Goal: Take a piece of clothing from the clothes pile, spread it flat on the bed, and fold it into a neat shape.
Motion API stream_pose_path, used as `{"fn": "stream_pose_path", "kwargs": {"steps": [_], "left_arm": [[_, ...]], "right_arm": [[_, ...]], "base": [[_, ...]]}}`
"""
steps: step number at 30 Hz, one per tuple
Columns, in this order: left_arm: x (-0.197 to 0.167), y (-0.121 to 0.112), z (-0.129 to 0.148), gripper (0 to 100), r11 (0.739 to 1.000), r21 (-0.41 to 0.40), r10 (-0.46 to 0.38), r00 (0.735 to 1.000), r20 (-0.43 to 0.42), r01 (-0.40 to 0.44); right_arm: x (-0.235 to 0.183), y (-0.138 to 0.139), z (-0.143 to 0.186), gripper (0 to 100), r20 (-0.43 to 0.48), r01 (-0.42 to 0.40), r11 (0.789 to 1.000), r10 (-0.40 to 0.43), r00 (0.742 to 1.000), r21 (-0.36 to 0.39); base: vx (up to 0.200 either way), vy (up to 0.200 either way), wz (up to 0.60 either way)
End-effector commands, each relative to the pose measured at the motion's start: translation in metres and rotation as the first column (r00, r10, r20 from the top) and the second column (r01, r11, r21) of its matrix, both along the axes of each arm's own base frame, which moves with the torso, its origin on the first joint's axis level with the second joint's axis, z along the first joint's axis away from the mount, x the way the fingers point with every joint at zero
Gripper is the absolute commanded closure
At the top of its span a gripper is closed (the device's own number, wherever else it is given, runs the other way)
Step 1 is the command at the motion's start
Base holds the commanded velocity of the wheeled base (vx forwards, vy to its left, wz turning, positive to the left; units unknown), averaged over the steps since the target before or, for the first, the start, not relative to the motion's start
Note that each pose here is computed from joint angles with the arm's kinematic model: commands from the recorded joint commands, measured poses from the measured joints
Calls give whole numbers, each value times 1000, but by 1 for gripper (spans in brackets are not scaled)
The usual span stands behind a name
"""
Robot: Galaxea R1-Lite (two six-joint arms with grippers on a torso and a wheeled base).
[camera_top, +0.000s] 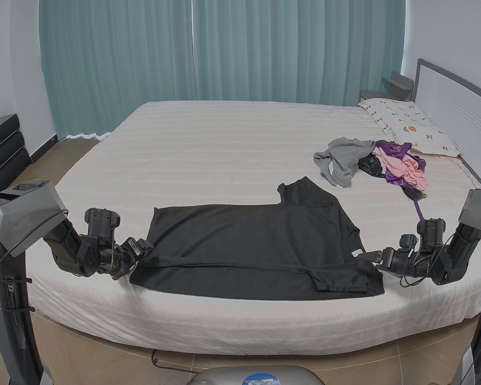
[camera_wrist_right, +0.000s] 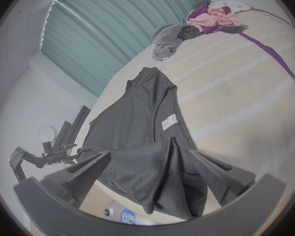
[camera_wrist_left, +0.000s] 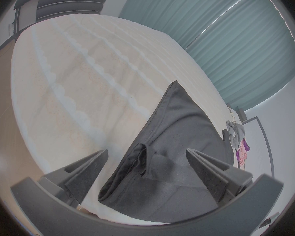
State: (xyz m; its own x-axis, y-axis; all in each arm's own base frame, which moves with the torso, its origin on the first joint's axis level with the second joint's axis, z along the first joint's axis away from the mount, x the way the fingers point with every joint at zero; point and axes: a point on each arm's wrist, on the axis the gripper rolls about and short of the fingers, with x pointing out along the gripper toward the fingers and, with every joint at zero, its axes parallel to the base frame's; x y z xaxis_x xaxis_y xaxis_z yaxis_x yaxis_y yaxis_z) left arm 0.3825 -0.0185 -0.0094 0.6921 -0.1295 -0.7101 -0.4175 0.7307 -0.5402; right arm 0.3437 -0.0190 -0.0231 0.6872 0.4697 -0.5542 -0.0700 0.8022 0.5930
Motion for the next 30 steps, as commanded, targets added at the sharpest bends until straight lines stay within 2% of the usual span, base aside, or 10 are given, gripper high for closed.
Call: {"fn": "stream_pose_path", "kwargs": {"steps": [1,5,14,21,26,30], "left_arm": [[-7,0,7,0,1000,-4,5,1000,18,-5],[-9,2,14,0,998,-45,41,999,30,-39],[-19,0,39,0,997,-73,19,997,81,-13],[-18,0,39,0,997,-80,12,997,76,-6],[-21,-2,43,0,988,-135,-64,996,59,71],[-28,-4,46,0,970,-195,-145,989,3,143]], "right_arm": [[-10,-2,-3,0,-39,15,1000,-14,999,11],[-10,-2,-3,0,-15,18,1000,-17,1000,15],[-11,1,-5,0,-6,22,999,-22,1000,31],[-11,2,-4,0,-4,21,999,-21,1000,31],[-10,2,-2,0,5,19,999,-20,1000,31],[-10,3,-4,0,-2,14,999,-14,1000,31]], "base": [[0,0,0],[100,0,0],[22,0,0],[0,0,0],[0,0,0],[0,0,0]]}}
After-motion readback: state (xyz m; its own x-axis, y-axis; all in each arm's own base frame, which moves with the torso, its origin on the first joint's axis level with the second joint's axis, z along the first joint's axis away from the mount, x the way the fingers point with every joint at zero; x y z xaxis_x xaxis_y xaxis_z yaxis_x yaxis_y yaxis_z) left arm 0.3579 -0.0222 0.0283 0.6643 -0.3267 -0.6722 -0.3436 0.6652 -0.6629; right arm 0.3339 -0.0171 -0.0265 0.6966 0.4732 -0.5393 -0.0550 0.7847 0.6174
